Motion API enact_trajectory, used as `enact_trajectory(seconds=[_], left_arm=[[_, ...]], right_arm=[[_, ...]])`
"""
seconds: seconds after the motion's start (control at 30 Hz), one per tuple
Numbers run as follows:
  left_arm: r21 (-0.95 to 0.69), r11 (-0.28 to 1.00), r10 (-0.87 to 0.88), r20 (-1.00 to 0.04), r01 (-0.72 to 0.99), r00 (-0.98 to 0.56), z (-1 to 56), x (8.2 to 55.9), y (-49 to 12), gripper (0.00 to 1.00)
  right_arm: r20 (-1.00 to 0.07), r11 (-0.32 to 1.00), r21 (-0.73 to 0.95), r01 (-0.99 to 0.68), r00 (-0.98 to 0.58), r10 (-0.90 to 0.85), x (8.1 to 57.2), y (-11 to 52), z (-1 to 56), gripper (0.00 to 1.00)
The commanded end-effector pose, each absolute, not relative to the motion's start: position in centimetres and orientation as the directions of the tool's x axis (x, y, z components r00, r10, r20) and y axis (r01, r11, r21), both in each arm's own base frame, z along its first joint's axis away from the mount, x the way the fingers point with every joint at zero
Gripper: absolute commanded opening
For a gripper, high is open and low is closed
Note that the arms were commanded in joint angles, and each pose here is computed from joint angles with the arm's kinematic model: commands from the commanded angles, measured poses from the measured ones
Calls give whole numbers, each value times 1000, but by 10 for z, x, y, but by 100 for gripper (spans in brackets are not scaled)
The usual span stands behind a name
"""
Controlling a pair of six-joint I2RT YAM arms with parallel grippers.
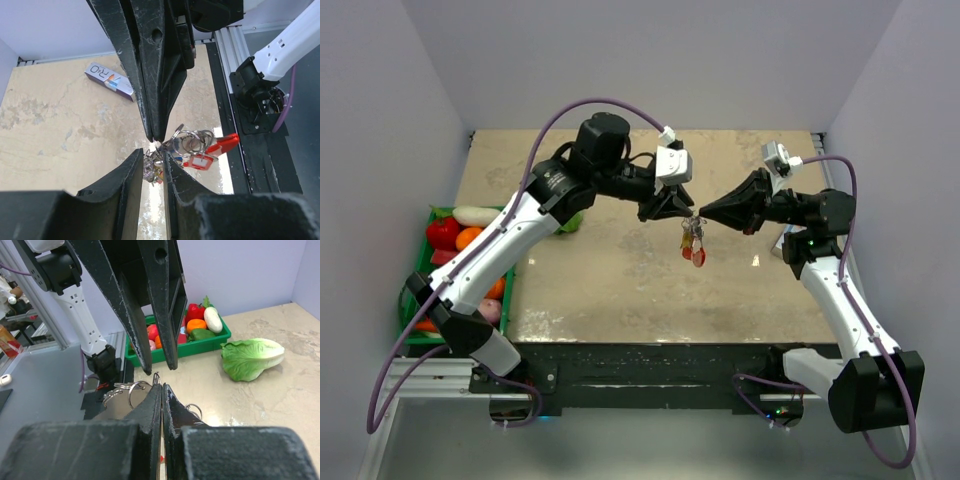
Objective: Remove the keys from the keyring
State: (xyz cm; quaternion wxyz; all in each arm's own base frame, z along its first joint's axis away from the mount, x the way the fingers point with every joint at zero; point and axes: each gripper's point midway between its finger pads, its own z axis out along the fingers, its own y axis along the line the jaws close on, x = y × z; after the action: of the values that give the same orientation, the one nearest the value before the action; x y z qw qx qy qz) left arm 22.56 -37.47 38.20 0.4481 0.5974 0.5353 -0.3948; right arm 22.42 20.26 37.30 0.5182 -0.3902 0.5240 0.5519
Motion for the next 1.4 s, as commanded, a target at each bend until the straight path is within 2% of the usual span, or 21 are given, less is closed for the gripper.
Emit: enact_trajectory(seconds=[0.0,0.47,0.63,0.73,0.87,1.03,1.27,1.37], left_arm=[[81,-69,255,-962,994,96,387,217,-375,27],[56,-89,276,-958,994,78,376,213,-374,26],[86,-30,265,-960,996,91,379,224,-373,29],[73,-27,276,-958,997,77,374,226,-375,34],[59,-46,272,-960,997,70,371,224,-376,34],[49,-69,231,-971,996,64,383,220,-376,32],[35,-81,239,-969,996,54,377,218,-377,20],[35,-82,242,-969,996,54,376,218,-376,19]], right_arm=[[-982,89,58,-994,-41,183,216,201,404,0],[-983,99,52,-994,-34,182,218,201,403,0],[-984,99,50,-994,-32,177,219,201,401,0],[-984,99,52,-994,-34,175,219,201,401,0],[-985,105,51,-993,-33,169,221,201,400,0],[-989,121,56,-991,-38,146,227,201,392,0],[-988,124,54,-991,-35,149,228,201,394,0],[-988,125,50,-991,-30,154,227,200,396,0]])
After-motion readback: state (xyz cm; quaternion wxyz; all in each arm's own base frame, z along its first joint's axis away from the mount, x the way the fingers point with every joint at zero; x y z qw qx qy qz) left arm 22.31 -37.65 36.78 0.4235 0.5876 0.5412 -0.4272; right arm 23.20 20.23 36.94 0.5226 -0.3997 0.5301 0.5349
